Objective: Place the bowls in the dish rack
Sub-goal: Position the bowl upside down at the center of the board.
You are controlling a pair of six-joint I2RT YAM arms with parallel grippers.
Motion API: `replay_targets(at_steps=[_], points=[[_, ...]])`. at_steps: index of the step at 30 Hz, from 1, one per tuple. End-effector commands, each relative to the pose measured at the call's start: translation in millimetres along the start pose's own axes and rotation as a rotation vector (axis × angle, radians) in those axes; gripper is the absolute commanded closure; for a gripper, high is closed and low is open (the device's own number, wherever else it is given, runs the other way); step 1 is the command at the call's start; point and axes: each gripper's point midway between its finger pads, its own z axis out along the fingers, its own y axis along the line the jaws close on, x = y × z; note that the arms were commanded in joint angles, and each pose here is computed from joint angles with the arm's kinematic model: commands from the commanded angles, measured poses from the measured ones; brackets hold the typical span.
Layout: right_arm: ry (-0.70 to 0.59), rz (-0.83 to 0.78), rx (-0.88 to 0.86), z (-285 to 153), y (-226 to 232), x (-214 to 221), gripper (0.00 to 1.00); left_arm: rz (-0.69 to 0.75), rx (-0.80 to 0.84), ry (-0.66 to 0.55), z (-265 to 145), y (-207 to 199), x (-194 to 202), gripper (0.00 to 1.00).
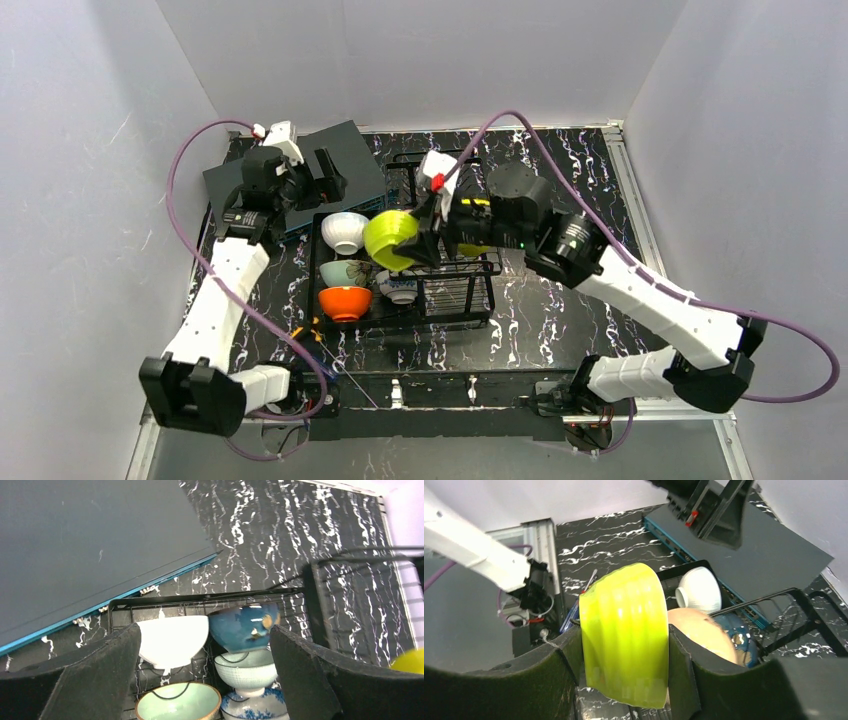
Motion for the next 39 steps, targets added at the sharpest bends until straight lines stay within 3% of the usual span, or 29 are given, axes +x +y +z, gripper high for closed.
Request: replay_targets(at_steps=[1,6,12,28,39], points=[[-0.07,0.086,0.099,3,-33,-35,0.99,-0.127,-0.014,-0.026,32,19,-2,0.02],[-0.136,0.242,0.197,0,-90,-47,0.99,-0.102,-0.1,-0.099,58,48,-8,0.02],[-0.206,0.373,0.286,-10,-150,-53,0.99,-0.067,-0.101,-0.116,58,63,-1,0.02],[-0.254,0.456,0.247,2,-163,-60,0.99,-0.005,-0.069,-0.077,69,65,15,0.02],[-0.232,0.548,0.527,-30,-225,-42,0.99,-0.045,0.013,-0.044,75,49,19,0.02]])
